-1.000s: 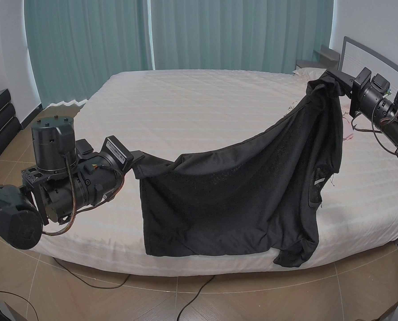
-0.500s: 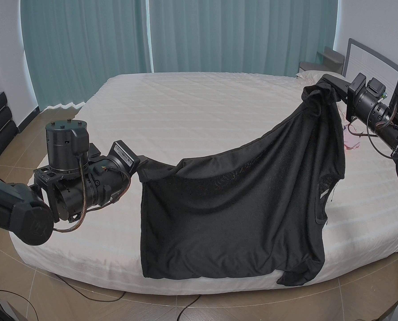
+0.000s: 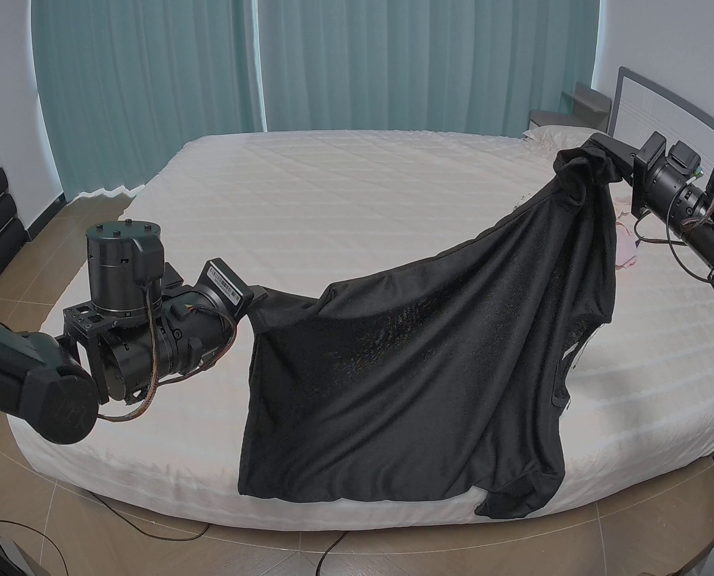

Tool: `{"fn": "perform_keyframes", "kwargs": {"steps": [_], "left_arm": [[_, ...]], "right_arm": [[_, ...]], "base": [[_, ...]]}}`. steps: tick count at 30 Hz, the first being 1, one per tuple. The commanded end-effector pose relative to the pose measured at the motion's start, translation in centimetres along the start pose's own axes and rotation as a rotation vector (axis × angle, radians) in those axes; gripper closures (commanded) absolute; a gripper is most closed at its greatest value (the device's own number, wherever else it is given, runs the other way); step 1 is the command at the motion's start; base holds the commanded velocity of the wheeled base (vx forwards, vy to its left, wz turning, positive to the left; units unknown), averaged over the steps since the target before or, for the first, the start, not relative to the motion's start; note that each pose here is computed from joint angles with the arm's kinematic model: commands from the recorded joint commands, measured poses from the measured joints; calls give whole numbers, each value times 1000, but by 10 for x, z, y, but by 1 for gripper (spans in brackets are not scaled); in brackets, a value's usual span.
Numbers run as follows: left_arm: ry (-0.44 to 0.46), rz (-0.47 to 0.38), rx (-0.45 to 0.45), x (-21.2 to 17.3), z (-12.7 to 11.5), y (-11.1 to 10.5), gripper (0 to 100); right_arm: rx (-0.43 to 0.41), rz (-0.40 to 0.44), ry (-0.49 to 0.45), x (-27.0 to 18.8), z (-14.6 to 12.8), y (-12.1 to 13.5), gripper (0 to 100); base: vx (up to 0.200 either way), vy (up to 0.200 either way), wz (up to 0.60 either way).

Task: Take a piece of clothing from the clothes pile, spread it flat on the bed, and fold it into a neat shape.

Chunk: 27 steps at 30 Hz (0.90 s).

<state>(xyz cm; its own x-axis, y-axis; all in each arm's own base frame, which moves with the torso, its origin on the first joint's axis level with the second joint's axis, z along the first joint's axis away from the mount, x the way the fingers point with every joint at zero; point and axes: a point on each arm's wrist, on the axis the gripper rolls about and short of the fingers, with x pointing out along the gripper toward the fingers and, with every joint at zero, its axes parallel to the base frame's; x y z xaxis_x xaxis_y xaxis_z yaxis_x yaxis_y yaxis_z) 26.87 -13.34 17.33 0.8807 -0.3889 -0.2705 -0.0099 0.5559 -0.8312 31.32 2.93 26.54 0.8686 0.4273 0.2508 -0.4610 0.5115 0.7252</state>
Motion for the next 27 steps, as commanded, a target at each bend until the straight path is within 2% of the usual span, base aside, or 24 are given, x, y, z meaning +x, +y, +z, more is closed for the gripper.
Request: {"fn": "perform_keyframes", "kwargs": {"steps": [1, 8, 15, 20, 27], "left_arm": [[-5, -8, -1, -3, 1, -2, 100], [-22, -29, 1, -10, 5, -7, 100], [-18, 2, 1, -9, 4, 1, 100], [-67, 24, -2, -9, 16, 6, 100], [-137, 57, 47, -12, 35, 14, 100]], "right_arm": [[-4, 0, -8, -2, 2, 1, 100], [-11, 17, -16, -6, 6, 8, 100], [6, -3, 33, 1, -11, -1, 100], [15, -24, 46, 10, -16, -12, 100], [16, -11, 56, 18, -20, -12, 100]], "base": [[0, -200, 0], [0, -200, 0], [0, 0, 0], [0, 0, 0], [0, 0, 0]]}}
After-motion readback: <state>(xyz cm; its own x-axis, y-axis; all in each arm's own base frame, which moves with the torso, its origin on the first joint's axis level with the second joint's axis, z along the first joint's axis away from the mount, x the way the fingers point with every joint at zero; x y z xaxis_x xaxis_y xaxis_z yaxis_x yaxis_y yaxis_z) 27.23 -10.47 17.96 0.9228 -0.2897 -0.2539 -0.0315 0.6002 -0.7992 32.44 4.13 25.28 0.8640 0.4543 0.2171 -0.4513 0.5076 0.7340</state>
